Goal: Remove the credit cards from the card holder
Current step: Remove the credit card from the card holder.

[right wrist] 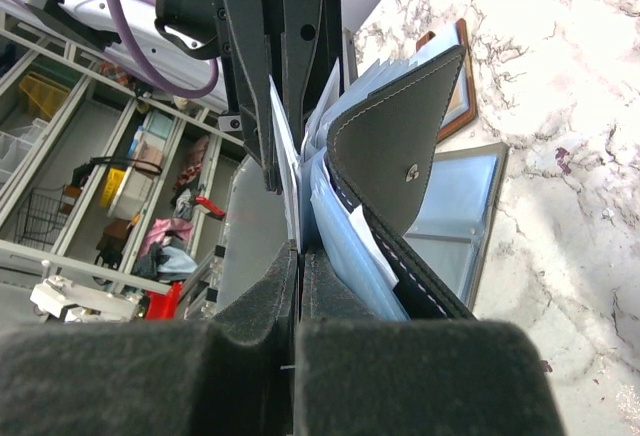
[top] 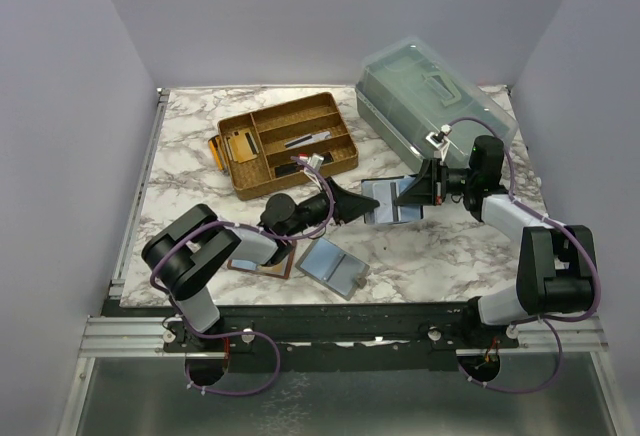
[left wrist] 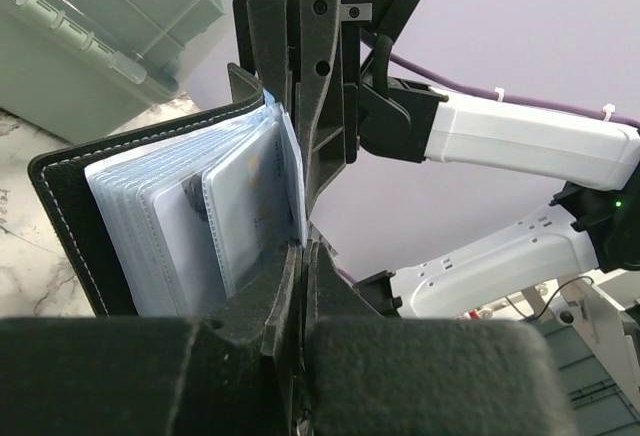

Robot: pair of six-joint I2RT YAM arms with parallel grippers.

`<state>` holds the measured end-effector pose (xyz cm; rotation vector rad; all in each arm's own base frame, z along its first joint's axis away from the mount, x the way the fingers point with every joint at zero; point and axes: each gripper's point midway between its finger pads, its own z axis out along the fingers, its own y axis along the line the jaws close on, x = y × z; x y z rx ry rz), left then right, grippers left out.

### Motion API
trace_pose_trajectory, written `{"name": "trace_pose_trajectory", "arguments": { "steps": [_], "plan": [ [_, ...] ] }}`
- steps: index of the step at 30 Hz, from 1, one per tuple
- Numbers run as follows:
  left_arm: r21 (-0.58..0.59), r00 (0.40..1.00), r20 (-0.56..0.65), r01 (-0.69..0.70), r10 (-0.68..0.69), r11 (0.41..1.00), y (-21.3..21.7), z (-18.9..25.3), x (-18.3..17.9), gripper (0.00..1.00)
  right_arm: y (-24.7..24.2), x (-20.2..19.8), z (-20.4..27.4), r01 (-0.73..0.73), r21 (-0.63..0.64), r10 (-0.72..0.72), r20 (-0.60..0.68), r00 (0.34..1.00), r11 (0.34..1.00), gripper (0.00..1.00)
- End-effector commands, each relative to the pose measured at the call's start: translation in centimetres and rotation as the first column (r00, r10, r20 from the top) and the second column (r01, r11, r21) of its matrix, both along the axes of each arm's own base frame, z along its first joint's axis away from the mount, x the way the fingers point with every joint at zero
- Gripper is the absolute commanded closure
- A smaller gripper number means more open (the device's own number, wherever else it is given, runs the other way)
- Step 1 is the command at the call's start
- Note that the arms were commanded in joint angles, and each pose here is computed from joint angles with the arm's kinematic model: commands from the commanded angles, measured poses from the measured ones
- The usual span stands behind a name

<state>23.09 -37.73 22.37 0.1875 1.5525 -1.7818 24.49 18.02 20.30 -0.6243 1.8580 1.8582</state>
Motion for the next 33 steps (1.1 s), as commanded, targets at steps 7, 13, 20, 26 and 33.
{"name": "trace_pose_trajectory", "arguments": {
  "steps": [7, 13, 20, 26, 33],
  "plan": [
    [-0.079, 0.996, 0.082, 0.041, -0.034, 0.996, 1.6, 3.1, -0.9, 1.00, -0.4, 0.2, 0.3, -0.014, 0.009, 0.014, 0.022, 1.000, 1.000, 1.00],
    [-0.090, 0.996, 0.071, 0.056, -0.050, 0.994, 1.9, 3.2, -1.1, 0.88, -0.4, 0.2, 0.2, -0.017, 0.010, 0.016, 0.025, 1.000, 1.000, 1.00],
    [-0.102, 0.997, 0.080, 0.028, -0.019, 0.994, 2.7, 3.5, -0.9, 0.75, -0.4, 0.1, 0.2, -0.020, 0.011, 0.020, 0.030, 0.999, 1.000, 1.00],
    [-0.081, 0.994, 0.080, -0.069, 0.076, 0.994, 5.0, 2.9, -0.3, 0.60, -0.5, -0.3, 0.5, -0.047, 0.020, 0.046, 0.042, 0.998, 0.999, 1.00],
    [0.042, 0.982, 0.040, -0.185, 0.183, 0.982, 6.9, -0.5, 0.3, 0.27, -0.6, -0.9, 1.0, -0.074, 0.026, 0.072, 0.072, 0.995, 0.997, 1.00]
  ]
}}
